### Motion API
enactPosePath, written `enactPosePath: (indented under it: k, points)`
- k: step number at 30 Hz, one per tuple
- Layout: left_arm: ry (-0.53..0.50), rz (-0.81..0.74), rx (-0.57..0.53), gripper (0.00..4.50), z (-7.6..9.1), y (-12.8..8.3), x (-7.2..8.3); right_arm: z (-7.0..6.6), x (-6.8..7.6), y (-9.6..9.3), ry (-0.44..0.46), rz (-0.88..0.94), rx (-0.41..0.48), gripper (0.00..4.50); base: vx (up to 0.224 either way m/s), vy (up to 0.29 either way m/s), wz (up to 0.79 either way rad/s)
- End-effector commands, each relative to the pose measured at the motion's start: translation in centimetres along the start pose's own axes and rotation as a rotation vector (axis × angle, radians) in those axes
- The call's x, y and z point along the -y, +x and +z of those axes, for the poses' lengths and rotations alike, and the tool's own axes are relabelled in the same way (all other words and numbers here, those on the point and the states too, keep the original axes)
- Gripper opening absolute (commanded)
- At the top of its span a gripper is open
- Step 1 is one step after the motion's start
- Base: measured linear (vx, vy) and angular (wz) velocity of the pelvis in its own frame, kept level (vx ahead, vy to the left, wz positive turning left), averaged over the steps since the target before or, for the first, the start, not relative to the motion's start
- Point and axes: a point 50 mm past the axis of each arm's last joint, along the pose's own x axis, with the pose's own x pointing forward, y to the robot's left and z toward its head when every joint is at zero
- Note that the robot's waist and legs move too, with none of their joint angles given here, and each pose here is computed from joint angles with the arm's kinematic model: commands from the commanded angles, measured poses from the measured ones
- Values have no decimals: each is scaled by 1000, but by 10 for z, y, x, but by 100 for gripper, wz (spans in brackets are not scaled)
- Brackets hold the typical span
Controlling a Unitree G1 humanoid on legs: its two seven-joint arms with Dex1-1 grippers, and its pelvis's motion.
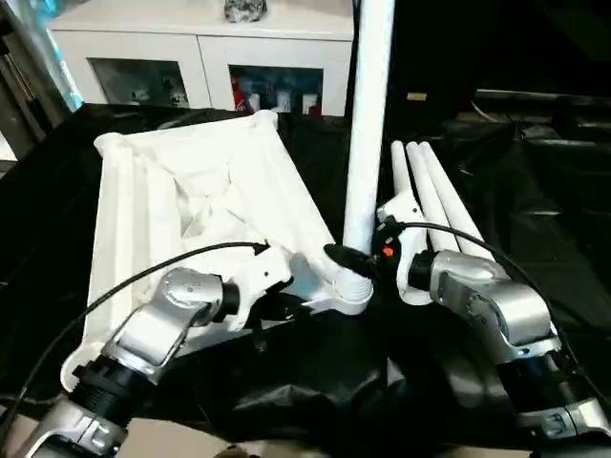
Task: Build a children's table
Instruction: Insert table leg to table base
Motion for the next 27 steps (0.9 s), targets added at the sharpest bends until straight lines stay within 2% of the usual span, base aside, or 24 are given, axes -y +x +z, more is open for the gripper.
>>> enactPosePath:
  k: [1, 9, 14, 18, 20, 21, 24, 27]
  points:
    - [-18, -57, 65, 0, 4, 4, 3, -1, 4, 1, 14, -15, -4, 190, 0, 0, 0]
    - [-23, -35, 71, 0, 3, 4, -1, -12, 10, -4, 76, -47, 26, 190, 0, 0, 0]
    - [-26, -23, 69, 0, 1, 4, -3, -28, 13, -12, 136, -85, 59, 189, 0, 0, 0]
    - [-25, -7, 63, 0, 0, 4, -6, -46, 13, -19, 177, -134, 78, 189, 0, 0, 0]
    - [-25, -5, 63, 0, 0, 4, -6, -48, 13, -20, 175, -141, 77, 189, 0, 0, 0]
    - [-23, 1, 60, 0, 0, 4, -7, -55, 11, -21, 165, -151, 70, 189, 0, 0, 0]
    - [-18, 16, 58, 0, 0, 4, -10, -61, 9, -24, 149, -165, 77, 189, 0, 0, 0]
    - [-16, 18, 57, 0, -1, 5, -10, -63, 6, -25, 94, -173, 67, 189, 0, 0, 0]
